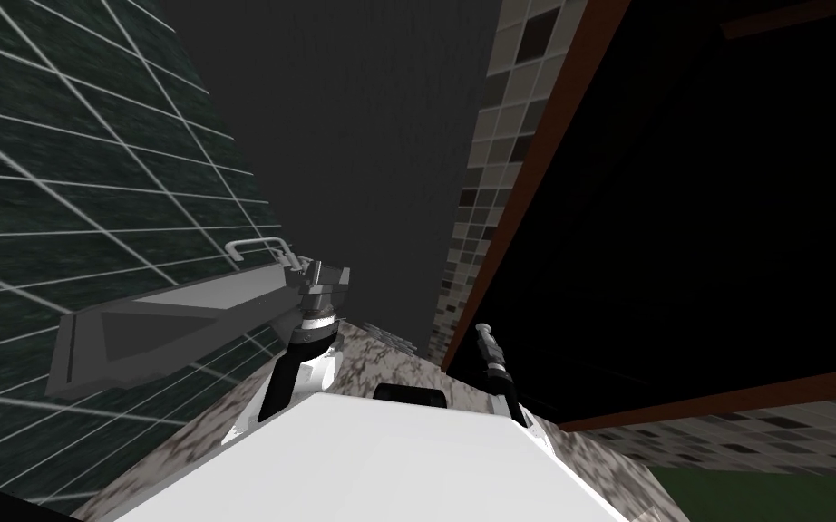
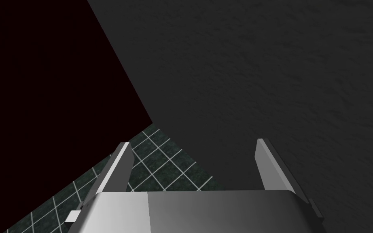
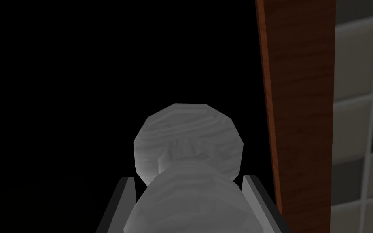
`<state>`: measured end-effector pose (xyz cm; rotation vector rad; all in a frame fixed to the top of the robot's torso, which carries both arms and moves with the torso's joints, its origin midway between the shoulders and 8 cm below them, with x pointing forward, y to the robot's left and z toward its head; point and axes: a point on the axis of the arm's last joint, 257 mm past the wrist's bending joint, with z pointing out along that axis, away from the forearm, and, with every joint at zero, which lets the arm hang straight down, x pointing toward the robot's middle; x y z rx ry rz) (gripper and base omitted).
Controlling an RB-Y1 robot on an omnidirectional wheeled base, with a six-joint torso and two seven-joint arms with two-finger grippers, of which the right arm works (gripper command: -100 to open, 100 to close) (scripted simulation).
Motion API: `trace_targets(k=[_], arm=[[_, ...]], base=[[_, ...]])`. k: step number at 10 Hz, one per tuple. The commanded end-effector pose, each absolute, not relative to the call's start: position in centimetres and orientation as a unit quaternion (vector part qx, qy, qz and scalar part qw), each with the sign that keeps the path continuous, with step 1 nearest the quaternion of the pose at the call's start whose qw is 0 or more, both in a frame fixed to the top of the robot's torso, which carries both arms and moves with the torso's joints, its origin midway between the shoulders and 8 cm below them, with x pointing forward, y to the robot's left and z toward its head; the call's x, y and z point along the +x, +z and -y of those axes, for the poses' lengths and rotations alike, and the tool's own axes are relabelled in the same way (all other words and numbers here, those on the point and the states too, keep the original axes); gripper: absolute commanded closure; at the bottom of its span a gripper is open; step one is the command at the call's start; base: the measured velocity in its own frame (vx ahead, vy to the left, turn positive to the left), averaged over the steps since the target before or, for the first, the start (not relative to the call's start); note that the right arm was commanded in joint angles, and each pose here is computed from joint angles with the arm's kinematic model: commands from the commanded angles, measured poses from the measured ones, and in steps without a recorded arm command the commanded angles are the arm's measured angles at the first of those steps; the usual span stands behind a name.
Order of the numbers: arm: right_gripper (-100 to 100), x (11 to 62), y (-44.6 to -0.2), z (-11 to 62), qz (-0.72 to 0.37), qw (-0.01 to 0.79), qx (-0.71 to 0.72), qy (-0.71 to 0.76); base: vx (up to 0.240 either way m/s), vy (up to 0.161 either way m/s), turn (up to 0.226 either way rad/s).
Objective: Pull the door open
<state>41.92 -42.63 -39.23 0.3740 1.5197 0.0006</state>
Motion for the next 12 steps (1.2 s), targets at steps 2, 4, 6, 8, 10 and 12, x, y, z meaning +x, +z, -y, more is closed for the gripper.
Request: trace_targets(k=[2,4,6,8,10,12], arm=[[100,41.92,-39.32,42.48,-0.678,0.708,0.193,0.026],[100,41.95,-39.3,42.49,-0.674,0.708,0.207,0.04],[100,42.0,-39.26,42.51,-0.666,0.707,0.231,0.064],[100,42.03,-39.24,42.53,-0.659,0.705,0.249,0.082],[100,42.06,-39.22,42.54,-0.653,0.703,0.265,0.099],[100,42.1,-39.2,42.56,-0.646,0.701,0.279,0.114]], base=[[-0.027,-0.011,0.027],[-0.018,-0.003,0.017],[-0.023,-0.007,0.03],[-0.022,-0.006,0.021],[-0.031,-0.012,0.031],[-0.027,-0.007,0.021]])
